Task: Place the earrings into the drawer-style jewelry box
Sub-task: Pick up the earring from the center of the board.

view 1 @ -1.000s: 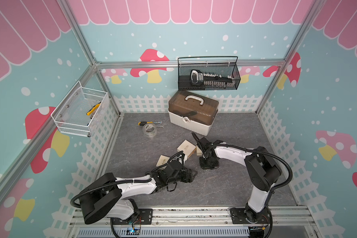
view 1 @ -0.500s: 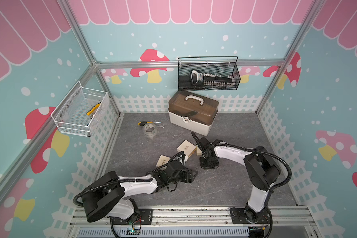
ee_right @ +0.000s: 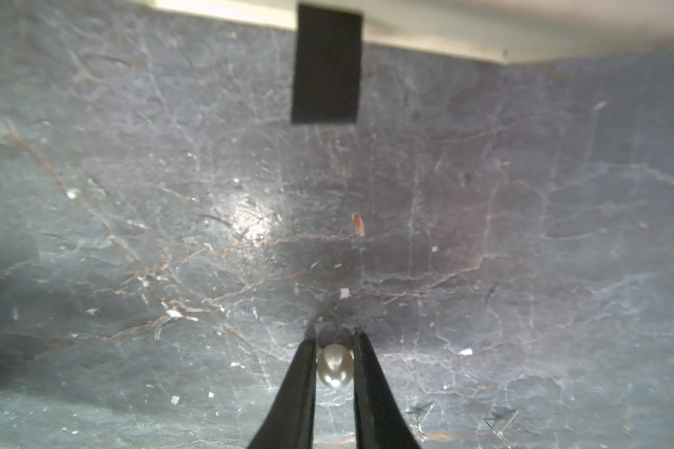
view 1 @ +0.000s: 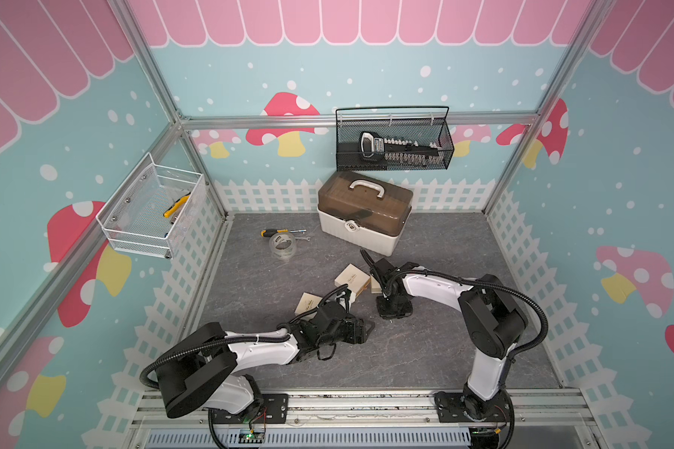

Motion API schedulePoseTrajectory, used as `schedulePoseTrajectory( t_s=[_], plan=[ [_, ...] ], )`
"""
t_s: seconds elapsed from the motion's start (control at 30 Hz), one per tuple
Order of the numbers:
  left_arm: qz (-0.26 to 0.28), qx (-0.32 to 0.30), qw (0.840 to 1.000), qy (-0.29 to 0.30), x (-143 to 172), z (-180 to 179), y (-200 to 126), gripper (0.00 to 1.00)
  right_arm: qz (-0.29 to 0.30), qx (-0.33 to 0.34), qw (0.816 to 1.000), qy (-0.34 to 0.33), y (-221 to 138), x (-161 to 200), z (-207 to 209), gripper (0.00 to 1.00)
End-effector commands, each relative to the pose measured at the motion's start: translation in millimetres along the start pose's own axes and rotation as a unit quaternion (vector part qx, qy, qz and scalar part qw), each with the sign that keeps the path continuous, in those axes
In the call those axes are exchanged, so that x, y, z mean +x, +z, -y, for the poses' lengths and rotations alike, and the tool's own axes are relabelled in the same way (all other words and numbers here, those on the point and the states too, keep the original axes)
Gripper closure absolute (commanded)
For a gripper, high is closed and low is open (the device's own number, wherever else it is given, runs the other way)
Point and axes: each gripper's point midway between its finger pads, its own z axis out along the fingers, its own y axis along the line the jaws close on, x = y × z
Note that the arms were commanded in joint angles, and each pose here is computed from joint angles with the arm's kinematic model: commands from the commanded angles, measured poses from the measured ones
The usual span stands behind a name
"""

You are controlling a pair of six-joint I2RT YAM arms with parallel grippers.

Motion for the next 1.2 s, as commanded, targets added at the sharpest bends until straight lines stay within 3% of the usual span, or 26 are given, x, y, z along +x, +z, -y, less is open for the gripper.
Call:
schedulePoseTrajectory(
  t_s=[0.0, 0.83, 1.17],
  plan=[
    [0.008, 0.013, 1.000, 0.001, -7.1, 11.1, 1.9, 0.22, -0.039, 0.034, 0.999, -0.003, 18.2, 10.3, 11.2, 0.81],
    [0.013, 0.010, 1.000, 0.006, -8.0, 9.9, 0.7, 0.23, -0.086, 0.057, 0.994, -0.024, 36.2, 7.3, 11.0, 0.81],
    [0.015, 0.007, 1.000, 0.005, -8.8, 9.0, -1.1, 0.23, -0.078, 0.050, 0.995, -0.023, 31.2, 4.9, 8.3, 0.87]
  ],
)
